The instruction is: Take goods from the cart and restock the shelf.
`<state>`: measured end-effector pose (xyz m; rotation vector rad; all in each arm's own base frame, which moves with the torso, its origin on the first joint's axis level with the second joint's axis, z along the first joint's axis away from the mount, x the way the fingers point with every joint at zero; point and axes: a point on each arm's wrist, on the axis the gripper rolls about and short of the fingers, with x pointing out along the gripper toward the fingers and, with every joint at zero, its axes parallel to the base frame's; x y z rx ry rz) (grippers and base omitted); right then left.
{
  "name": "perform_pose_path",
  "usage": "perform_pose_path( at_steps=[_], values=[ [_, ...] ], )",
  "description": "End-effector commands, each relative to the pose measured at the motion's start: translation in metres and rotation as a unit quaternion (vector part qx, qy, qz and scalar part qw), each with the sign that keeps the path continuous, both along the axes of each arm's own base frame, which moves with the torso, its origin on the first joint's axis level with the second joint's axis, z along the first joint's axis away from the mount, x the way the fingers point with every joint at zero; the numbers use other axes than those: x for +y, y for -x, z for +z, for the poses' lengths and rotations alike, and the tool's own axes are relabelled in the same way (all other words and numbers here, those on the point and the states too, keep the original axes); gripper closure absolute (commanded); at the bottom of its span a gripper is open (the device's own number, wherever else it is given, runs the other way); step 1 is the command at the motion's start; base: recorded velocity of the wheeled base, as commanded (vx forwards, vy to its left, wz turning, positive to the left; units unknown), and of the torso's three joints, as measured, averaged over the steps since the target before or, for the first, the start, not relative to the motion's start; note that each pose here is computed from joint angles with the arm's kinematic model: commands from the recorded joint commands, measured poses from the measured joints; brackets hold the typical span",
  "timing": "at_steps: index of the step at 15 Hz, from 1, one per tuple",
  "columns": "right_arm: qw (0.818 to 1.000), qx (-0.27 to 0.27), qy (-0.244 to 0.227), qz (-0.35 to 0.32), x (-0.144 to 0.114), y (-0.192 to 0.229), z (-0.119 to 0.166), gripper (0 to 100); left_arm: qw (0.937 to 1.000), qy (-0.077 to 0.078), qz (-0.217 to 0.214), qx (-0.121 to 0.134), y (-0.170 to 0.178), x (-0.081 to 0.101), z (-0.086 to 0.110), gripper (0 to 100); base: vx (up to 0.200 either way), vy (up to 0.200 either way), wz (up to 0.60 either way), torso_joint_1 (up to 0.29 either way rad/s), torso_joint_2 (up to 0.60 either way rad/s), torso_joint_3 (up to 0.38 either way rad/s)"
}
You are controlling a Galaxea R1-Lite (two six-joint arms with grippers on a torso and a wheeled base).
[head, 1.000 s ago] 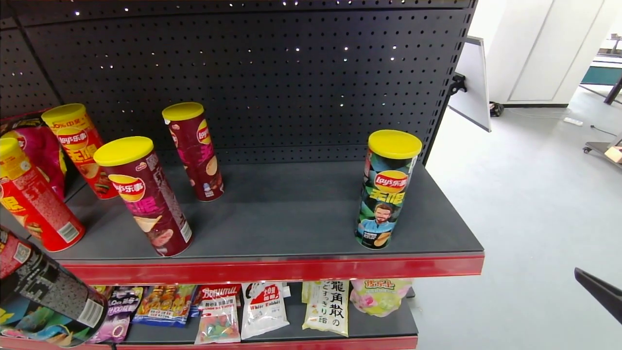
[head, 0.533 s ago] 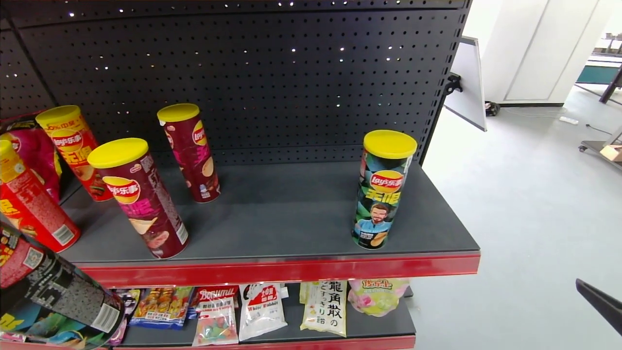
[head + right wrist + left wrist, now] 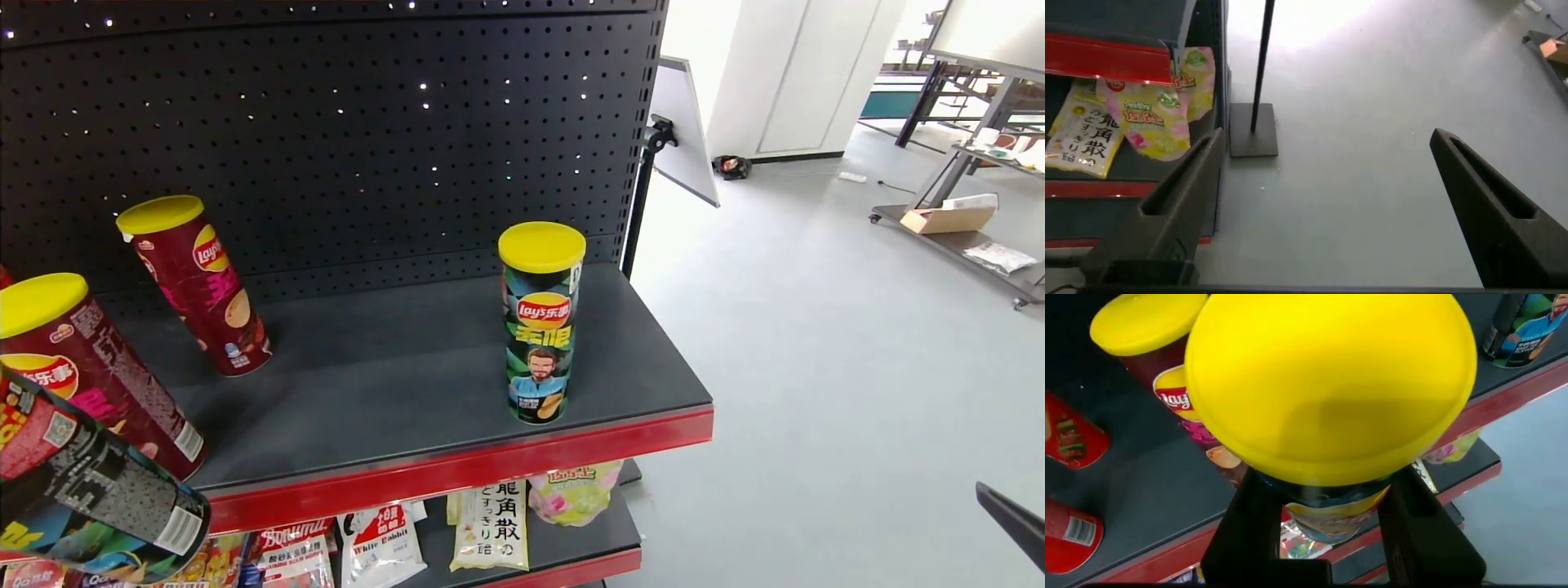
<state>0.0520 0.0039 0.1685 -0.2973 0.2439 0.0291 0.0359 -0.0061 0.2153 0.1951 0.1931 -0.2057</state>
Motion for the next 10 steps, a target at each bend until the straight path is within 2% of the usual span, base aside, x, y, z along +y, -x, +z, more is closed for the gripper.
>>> perform_pose_path(
  at_steps=[1, 3, 5, 6, 7, 10],
  values=[
    [1.0, -0.004, -0.003, 0.004, 0.0, 0.005, -0.004, 0, 0.9999, -0.008, -0.013, 0.001, -0.003, -0.001, 0.002, 100, 0.0, 0.0, 0.0, 0.0, 0.0, 0.0],
    [1.0, -0.017, -0.005, 0.004, -0.001, 0.012, -0.007, 0, 0.9985, -0.011, -0.053, 0.005, -0.021, -0.005, 0.008, 100, 0.0, 0.0, 0.0, 0.0, 0.0, 0.0],
    [0.999, -0.046, -0.011, 0.008, -0.003, 0.025, -0.01, 0, 0.9979, -0.015, -0.064, 0.0, -0.047, -0.01, 0.014, 100, 0.0, 0.0, 0.0, 0.0, 0.0, 0.0],
    [0.997, -0.074, -0.025, 0.024, -0.004, 0.038, -0.017, 0, 0.9968, -0.012, -0.078, -0.013, -0.07, -0.016, 0.017, 100, 0.0, 0.0, 0.0, 0.0, 0.0, 0.0],
    [0.995, -0.088, -0.03, 0.028, -0.005, 0.048, -0.023, 0, 0.9955, -0.008, -0.093, -0.015, -0.079, -0.02, 0.018, 100, 0.0, 0.0, 0.0, 0.0, 0.0, 0.0],
    [0.994, -0.102, -0.031, 0.02, -0.01, 0.078, -0.049, 0, 0.9905, 0.003, -0.137, 0.002, -0.099, -0.032, 0.023, 100, 0.0, 0.0, 0.0, 0.0, 0.0, 0.0]
  ],
)
